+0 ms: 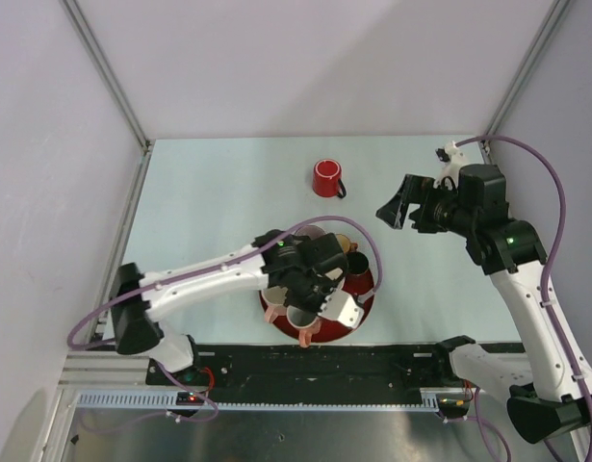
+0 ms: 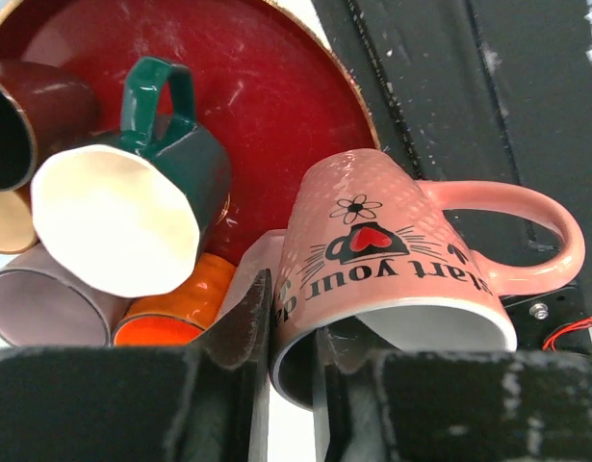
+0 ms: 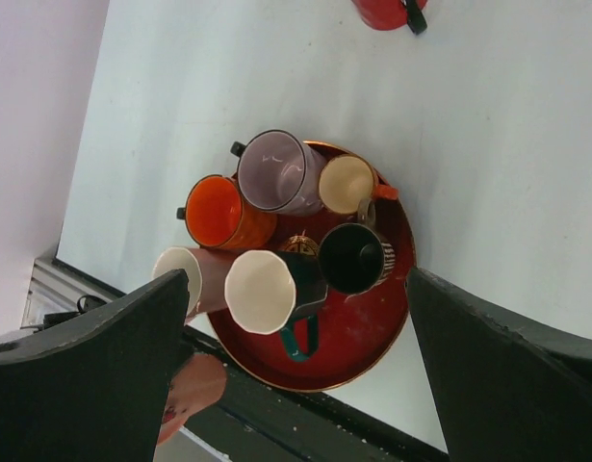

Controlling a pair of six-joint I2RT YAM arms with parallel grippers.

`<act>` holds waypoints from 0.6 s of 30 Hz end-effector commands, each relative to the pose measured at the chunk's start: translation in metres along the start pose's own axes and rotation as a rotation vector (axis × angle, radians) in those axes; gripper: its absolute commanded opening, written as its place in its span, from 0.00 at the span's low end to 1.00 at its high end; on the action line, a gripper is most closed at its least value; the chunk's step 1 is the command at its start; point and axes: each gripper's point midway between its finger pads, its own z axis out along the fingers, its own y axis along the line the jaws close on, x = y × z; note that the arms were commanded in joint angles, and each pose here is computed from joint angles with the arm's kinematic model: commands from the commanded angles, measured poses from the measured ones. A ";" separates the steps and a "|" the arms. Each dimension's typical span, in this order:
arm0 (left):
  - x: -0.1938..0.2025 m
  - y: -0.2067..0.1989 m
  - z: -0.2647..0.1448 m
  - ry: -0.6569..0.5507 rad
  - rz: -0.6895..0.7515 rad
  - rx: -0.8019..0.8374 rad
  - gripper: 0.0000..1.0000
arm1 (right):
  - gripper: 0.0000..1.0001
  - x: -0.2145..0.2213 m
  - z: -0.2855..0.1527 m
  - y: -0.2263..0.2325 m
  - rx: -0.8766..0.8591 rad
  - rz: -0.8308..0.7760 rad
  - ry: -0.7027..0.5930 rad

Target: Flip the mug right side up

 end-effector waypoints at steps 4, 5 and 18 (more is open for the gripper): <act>0.013 0.021 0.033 0.130 -0.014 -0.022 0.00 | 0.99 -0.003 -0.012 0.000 -0.002 -0.096 -0.039; 0.014 0.021 0.039 0.134 -0.017 -0.020 0.00 | 0.99 -0.003 -0.012 -0.001 -0.002 -0.102 -0.036; 0.036 0.021 0.082 0.211 0.074 -0.024 0.00 | 0.99 0.005 -0.016 -0.004 -0.002 -0.149 -0.022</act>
